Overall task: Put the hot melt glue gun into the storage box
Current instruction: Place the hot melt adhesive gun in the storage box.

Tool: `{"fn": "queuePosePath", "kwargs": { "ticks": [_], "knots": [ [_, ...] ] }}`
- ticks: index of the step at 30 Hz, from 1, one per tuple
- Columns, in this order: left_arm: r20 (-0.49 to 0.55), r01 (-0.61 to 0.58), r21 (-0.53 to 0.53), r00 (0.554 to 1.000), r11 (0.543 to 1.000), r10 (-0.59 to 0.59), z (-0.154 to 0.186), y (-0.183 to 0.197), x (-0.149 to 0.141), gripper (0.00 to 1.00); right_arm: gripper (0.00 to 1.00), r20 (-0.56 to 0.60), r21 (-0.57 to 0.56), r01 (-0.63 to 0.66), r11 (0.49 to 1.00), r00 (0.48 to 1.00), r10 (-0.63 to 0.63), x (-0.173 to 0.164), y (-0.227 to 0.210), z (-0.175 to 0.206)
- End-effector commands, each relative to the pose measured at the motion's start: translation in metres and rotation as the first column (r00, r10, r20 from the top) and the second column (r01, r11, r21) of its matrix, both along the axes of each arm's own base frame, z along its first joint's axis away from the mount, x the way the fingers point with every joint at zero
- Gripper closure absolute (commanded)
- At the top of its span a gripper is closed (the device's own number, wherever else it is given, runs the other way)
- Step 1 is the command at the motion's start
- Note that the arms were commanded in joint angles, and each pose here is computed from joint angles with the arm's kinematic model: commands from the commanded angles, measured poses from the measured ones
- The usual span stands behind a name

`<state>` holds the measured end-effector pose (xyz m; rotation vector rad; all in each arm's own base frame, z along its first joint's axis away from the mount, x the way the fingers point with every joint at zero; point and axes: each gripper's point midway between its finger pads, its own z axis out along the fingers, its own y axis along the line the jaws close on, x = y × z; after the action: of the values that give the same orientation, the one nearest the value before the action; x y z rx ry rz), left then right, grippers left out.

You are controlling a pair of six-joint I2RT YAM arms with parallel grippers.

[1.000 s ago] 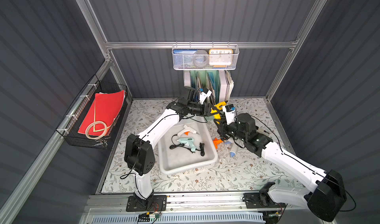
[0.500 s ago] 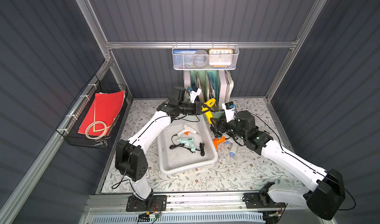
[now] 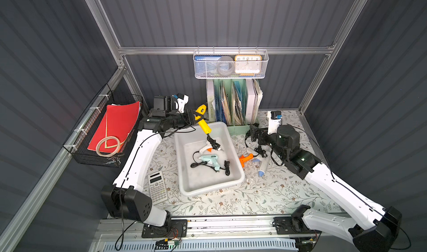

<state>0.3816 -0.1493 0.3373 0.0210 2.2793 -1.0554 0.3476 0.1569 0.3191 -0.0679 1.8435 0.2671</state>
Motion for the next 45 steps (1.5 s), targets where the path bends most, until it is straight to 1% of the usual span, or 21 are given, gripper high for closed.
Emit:
{"fn": "queuePosePath", "kwargs": {
  "ticks": [1,3,7,11,15,18,20,22,25,27,29,31,34,36,38,39,40,42,45],
  "knots": [
    [-0.115,0.067,0.084,0.992,0.994,-0.057,-0.015,0.008,-0.037,1.00,0.01,-0.031,-0.009,0.099,0.995,0.995,-0.099,0.005,-0.015,-0.002],
    [-0.185,0.102,0.102,0.979,0.990,-0.082,-0.030,0.008,-0.048,1.00,0.01,-0.043,-0.010,0.117,0.993,0.992,-0.117,0.007,-0.017,-0.006],
    [-0.321,0.176,0.110,0.938,0.978,-0.132,-0.069,0.008,-0.067,1.00,0.01,-0.060,-0.014,0.153,0.988,0.986,-0.153,0.009,-0.022,-0.009],
    [-0.402,0.225,0.102,0.900,0.969,-0.167,-0.100,0.007,-0.074,1.00,0.01,-0.083,-0.035,0.185,0.982,0.979,-0.187,0.009,-0.028,-0.014],
    [-0.460,0.251,0.151,0.874,0.956,-0.157,-0.135,0.014,-0.070,1.00,0.01,-0.108,-0.044,0.211,0.977,0.971,-0.215,0.009,-0.033,-0.021],
    [-0.527,0.275,0.212,0.840,0.938,-0.127,-0.168,0.024,-0.067,1.00,0.01,-0.120,-0.045,0.213,0.976,0.969,-0.217,0.009,-0.034,-0.024],
    [-0.554,0.280,0.236,0.825,0.931,-0.108,-0.183,0.028,-0.063,1.00,0.01,-0.122,-0.054,0.217,0.975,0.967,-0.222,0.010,-0.036,-0.024],
    [-0.569,0.272,0.271,0.819,0.923,-0.075,-0.194,0.033,-0.055,1.00,0.01,-0.126,-0.065,0.221,0.973,0.966,-0.228,0.011,-0.039,-0.024],
    [-0.567,0.253,0.324,0.823,0.912,-0.027,-0.206,0.041,-0.041,1.00,0.01,-0.135,-0.071,0.217,0.973,0.965,-0.225,0.012,-0.040,-0.027],
    [-0.574,0.241,0.378,0.818,0.894,0.022,-0.218,0.050,-0.033,1.00,0.01,-0.141,-0.075,0.221,0.972,0.963,-0.230,0.013,-0.041,-0.029],
    [-0.573,0.232,0.419,0.817,0.878,0.058,-0.228,0.057,-0.025,0.98,0.01,-0.149,-0.081,0.225,0.971,0.961,-0.235,0.013,-0.043,-0.033],
    [-0.566,0.212,0.465,0.818,0.860,0.104,-0.237,0.064,-0.015,0.91,0.01,-0.163,-0.089,0.232,0.969,0.956,-0.244,0.015,-0.046,-0.038],
    [-0.545,0.186,0.511,0.825,0.839,0.148,-0.241,0.072,-0.002,0.84,0.01,-0.207,-0.082,0.260,0.962,0.940,-0.272,0.015,-0.053,-0.048],
    [-0.529,0.168,0.542,0.829,0.823,0.180,-0.241,0.077,0.005,0.77,0.01,-0.280,-0.085,0.275,0.958,0.916,-0.288,0.019,-0.056,-0.072],
    [-0.508,0.141,0.574,0.834,0.807,0.215,-0.240,0.083,0.012,0.68,0.01,-0.337,-0.073,0.298,0.952,0.891,-0.304,0.018,-0.062,-0.087],
    [-0.494,0.126,0.585,0.838,0.801,0.229,-0.239,0.085,0.016,0.61,0.01,-0.365,-0.066,0.309,0.949,0.877,-0.311,0.018,-0.065,-0.094],
    [-0.484,0.113,0.591,0.842,0.799,0.240,-0.239,0.086,0.019,0.57,0.01,-0.395,-0.061,0.319,0.946,0.862,-0.317,0.017,-0.069,-0.103],
    [-0.480,0.102,0.580,0.844,0.808,0.238,-0.240,0.084,0.022,0.55,0.01,-0.441,-0.037,0.331,0.943,0.841,-0.313,0.017,-0.073,-0.115],
    [-0.480,0.092,0.571,0.844,0.816,0.240,-0.244,0.081,0.024,0.48,0.01,-0.527,-0.027,0.369,0.929,0.785,-0.327,0.012,-0.086,-0.139]
  ]
}}
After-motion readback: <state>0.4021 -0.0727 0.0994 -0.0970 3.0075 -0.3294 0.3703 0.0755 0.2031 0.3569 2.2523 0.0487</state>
